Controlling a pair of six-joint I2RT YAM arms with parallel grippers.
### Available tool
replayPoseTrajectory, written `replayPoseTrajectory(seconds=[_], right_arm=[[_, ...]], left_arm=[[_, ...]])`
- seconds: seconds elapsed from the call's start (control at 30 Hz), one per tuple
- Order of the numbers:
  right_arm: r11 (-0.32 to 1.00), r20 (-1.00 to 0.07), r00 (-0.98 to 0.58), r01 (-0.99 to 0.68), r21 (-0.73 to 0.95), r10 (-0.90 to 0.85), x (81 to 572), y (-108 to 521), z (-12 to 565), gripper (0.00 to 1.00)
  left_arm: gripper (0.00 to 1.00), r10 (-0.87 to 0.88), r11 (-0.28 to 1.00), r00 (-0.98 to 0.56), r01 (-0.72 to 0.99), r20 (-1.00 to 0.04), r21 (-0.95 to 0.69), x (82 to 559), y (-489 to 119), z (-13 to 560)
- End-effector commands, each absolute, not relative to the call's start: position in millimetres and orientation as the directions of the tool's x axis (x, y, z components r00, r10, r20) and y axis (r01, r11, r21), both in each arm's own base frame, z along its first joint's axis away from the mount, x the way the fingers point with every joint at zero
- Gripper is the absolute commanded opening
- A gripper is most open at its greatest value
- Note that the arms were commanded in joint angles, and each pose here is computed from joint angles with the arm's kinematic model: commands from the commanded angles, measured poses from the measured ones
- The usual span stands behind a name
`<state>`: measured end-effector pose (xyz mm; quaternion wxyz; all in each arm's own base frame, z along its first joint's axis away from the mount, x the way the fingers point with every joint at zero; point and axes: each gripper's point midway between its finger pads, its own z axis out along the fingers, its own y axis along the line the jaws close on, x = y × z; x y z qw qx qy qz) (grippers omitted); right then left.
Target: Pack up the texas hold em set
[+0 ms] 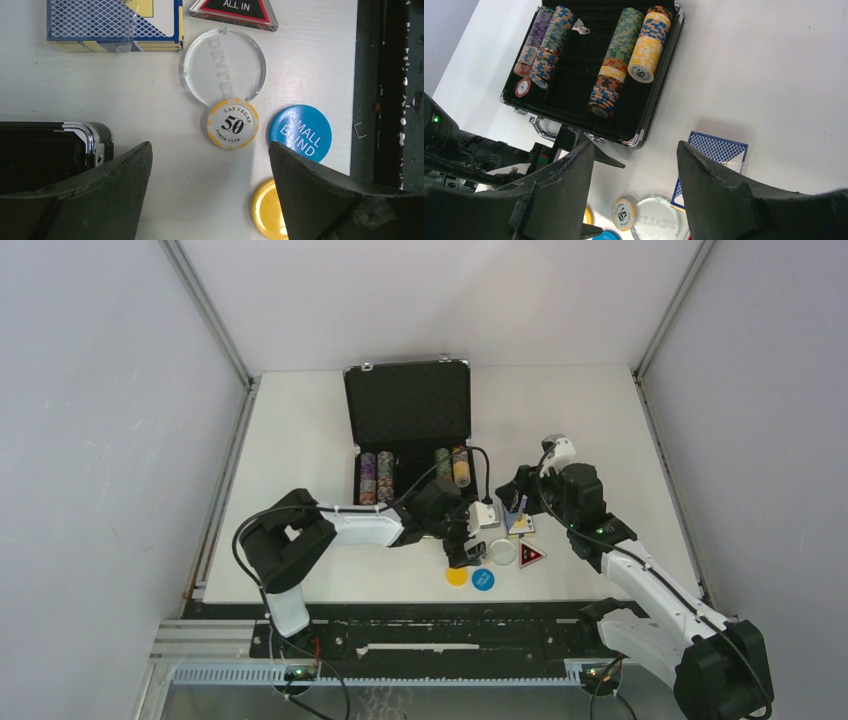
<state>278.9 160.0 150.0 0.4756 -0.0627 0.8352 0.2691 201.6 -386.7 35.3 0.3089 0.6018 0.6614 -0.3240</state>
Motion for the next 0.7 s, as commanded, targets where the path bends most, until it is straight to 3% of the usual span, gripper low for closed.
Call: replayPoseTrajectory(seconds=[0.0,0.67], right_arm=[[0.836,-0.847,-0.502,-0.379,0.396,0.173,285.1,162.3,160.7,0.7],[0.83,-0.847,-0.503,-0.389,0.399,0.171,283.5,163.9,162.0,0.69]], left_arm=[[0.9,0.539,0.057,-0.053,0.998,-0.841,-0.026,211.3,-407.5,58.1],[0.9,0.564,0.054,-0.051,0.998,-0.824,-0.024,213.1,-414.3,48.7]])
